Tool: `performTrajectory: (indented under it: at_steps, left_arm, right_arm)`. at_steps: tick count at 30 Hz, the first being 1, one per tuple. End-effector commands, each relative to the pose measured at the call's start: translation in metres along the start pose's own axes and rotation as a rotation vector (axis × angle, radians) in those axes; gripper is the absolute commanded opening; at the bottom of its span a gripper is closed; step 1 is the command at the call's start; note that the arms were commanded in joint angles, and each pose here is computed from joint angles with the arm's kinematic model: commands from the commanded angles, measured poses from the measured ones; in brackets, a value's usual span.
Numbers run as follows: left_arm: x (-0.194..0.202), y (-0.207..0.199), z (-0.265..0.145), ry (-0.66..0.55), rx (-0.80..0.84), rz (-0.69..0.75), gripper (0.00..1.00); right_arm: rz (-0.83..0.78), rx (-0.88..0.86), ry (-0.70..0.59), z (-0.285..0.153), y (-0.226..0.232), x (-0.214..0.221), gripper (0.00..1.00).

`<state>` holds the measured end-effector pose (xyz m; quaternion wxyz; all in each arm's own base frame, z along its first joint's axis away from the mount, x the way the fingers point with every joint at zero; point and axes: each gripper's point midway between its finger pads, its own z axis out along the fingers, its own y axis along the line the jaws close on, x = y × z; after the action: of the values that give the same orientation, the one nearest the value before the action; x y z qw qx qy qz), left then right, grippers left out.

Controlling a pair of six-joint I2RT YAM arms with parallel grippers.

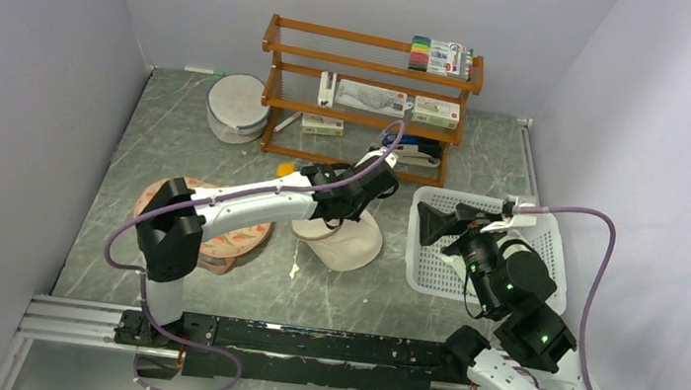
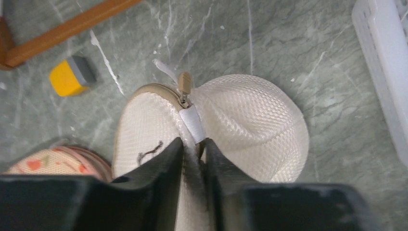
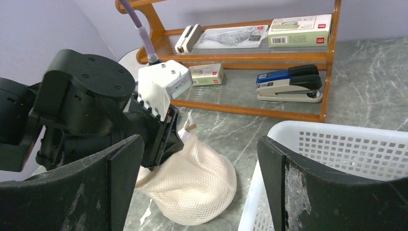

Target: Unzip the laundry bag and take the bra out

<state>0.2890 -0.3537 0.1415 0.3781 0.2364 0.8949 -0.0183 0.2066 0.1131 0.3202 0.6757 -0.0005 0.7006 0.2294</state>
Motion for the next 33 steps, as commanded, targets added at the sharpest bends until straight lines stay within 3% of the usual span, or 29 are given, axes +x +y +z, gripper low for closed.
performTrajectory:
  at_steps: [1,4,7,11,18,24,30,33]
  left_arm:
    - [-0.036,0.014,-0.023,-0.122,-0.022,0.074,0.24]
    - [-0.059,0.026,-0.041,-0.250,-0.008,0.236,0.07]
    - [-0.067,0.030,-0.057,-0.346,0.031,0.388,0.07]
    - [-0.041,0.020,-0.063,-0.333,0.163,0.571,0.07]
    - [-0.015,0.016,-0.073,-0.441,0.258,0.633,0.07]
    - [-0.020,0.020,-0.092,-0.545,0.279,0.604,0.07]
    - [-0.018,0.022,-0.100,-0.553,0.293,0.596,0.07]
    - [-0.020,0.023,-0.101,-0.559,0.290,0.590,0.07]
  right_arm:
    - [-0.005,-0.005,0.000,0.001,0.001,0.003,0.89]
    - [-0.014,0.001,0.005,0.001,0.000,0.003,0.89]
    - [-0.017,0.000,0.018,0.004,0.000,0.008,0.89]
    - [-0.029,-0.058,0.046,0.012,0.011,0.025,0.89]
    - [-0.045,-0.333,0.113,0.026,0.064,0.053,0.88]
    - [-0.066,-0.403,0.263,0.045,0.081,0.086,0.82]
    - [0.096,-0.411,0.287,0.065,0.045,0.092,0.71]
    - [0.210,-0.582,0.324,0.062,0.047,0.096,0.62]
